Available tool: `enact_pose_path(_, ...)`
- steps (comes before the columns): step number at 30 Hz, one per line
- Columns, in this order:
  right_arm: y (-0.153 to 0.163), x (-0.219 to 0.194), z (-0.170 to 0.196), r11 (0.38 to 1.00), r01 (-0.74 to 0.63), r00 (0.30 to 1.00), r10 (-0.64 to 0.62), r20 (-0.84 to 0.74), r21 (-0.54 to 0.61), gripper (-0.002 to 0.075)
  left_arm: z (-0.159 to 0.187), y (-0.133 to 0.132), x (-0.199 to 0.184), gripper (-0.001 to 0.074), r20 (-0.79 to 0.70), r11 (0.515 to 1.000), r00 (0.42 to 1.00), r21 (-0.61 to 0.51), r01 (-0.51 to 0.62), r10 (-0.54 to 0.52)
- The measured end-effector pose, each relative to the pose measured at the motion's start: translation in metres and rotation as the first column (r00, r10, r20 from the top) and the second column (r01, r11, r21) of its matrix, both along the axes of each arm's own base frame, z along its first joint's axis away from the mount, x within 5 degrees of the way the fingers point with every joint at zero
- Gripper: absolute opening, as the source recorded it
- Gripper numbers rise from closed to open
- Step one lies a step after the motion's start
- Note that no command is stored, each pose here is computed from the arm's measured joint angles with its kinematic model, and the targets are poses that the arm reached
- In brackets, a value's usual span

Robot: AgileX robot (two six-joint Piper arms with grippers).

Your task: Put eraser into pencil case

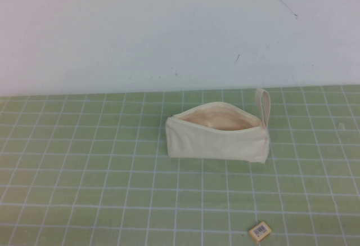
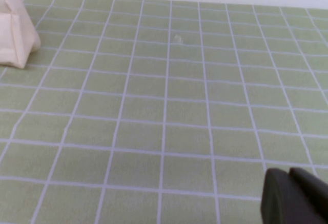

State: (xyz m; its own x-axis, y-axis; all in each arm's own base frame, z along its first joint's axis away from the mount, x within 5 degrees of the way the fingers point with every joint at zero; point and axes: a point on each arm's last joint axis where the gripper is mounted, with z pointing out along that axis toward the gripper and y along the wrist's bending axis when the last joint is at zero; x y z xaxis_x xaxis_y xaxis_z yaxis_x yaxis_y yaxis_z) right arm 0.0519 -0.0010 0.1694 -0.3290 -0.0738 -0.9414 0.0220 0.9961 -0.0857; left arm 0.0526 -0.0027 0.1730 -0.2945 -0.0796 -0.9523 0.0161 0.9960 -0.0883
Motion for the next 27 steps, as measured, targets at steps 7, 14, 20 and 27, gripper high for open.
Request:
enact_pose_path(7, -0.004, 0.005, 0.025, 0.999, 0.038, 0.959, -0.031, 0.282, -0.021, -0.0001, 0.0, 0.0, 0.0, -0.0001, 0.0, 1.0, 1.0, 0.0, 0.0, 0.0)
enact_pose_path(14, -0.007, 0.0, 0.058, 0.995, 0.094, 0.787, -0.053, 0.614, -0.034, -0.0001, 0.0, 0.0, 0.0, -0.0001, 0.0, 1.0, 1.0, 0.0, 0.0, 0.0)
enact_pose_path(20, -0.01, -0.009, 0.075, 0.992, 0.122, 0.637, -0.09, 0.766, 0.015, -0.0001, 0.0, 0.0, 0.0, -0.0001, 0.0, 1.0, 1.0, 0.0, 0.0, 0.0)
enact_pose_path(27, -0.006, -0.015, 0.109, 0.975, 0.156, 0.709, 0.0, 0.705, -0.157, -0.0001, 0.0, 0.0, 0.0, -0.0001, 0.0, 1.0, 1.0, 0.0, 0.0, 0.0)
